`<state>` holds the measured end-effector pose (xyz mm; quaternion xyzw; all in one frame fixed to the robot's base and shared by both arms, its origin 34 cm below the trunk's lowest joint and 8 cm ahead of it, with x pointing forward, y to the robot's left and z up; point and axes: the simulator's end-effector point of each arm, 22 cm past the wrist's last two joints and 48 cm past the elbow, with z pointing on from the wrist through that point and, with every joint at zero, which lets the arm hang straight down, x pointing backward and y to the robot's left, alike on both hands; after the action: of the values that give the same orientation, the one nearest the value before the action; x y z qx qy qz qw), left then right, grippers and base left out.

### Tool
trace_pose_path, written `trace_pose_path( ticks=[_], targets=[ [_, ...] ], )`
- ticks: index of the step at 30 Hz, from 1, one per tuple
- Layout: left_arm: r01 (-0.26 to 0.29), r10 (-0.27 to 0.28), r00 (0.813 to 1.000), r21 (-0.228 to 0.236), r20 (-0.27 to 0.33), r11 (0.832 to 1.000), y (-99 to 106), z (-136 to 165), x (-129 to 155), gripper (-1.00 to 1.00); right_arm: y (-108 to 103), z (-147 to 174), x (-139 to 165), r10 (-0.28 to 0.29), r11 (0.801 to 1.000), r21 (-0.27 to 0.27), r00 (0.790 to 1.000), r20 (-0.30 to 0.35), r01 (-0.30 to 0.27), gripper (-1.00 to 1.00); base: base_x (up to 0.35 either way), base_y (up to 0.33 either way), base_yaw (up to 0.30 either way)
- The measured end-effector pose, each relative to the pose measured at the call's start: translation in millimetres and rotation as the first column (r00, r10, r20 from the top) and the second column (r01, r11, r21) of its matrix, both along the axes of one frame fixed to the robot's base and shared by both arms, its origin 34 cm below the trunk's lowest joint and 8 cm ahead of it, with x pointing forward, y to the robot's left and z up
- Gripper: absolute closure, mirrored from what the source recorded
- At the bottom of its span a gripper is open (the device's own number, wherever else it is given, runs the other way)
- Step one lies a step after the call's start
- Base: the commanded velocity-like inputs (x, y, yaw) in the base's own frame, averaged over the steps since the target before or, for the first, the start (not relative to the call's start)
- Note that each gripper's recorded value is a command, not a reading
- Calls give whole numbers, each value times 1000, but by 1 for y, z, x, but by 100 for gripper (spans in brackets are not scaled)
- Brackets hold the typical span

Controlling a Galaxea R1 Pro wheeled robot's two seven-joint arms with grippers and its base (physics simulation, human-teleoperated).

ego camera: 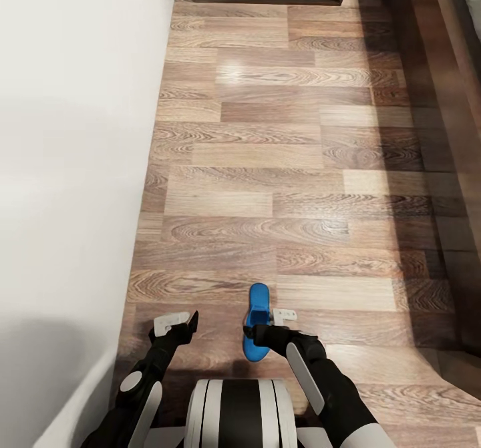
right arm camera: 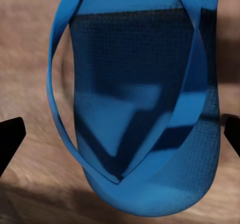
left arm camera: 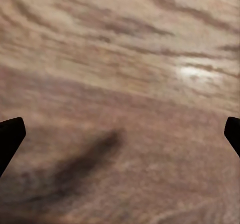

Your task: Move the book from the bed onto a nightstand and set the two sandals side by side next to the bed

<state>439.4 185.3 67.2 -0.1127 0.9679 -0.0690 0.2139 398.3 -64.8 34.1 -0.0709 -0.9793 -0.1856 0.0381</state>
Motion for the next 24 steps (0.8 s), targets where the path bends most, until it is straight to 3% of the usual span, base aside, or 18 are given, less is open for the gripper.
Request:
trace_pose_path(
  ticks=[13,14,24],
  targets=[
    [0,0,1000,0,0,1000,0,0,0,-100,0,0,0,0,1000,0,1000,0,0,-100,0,0,0],
    [0,0,1000,0,0,1000,0,0,0,-100,0,0,0,0,1000,0,1000,0,0,100,0,0,0],
    [0,0,1000,0,0,1000,0,0,0,-100,0,0,0,3,1000,-1,1000,1,-3,100,0,0,0]
  ],
)
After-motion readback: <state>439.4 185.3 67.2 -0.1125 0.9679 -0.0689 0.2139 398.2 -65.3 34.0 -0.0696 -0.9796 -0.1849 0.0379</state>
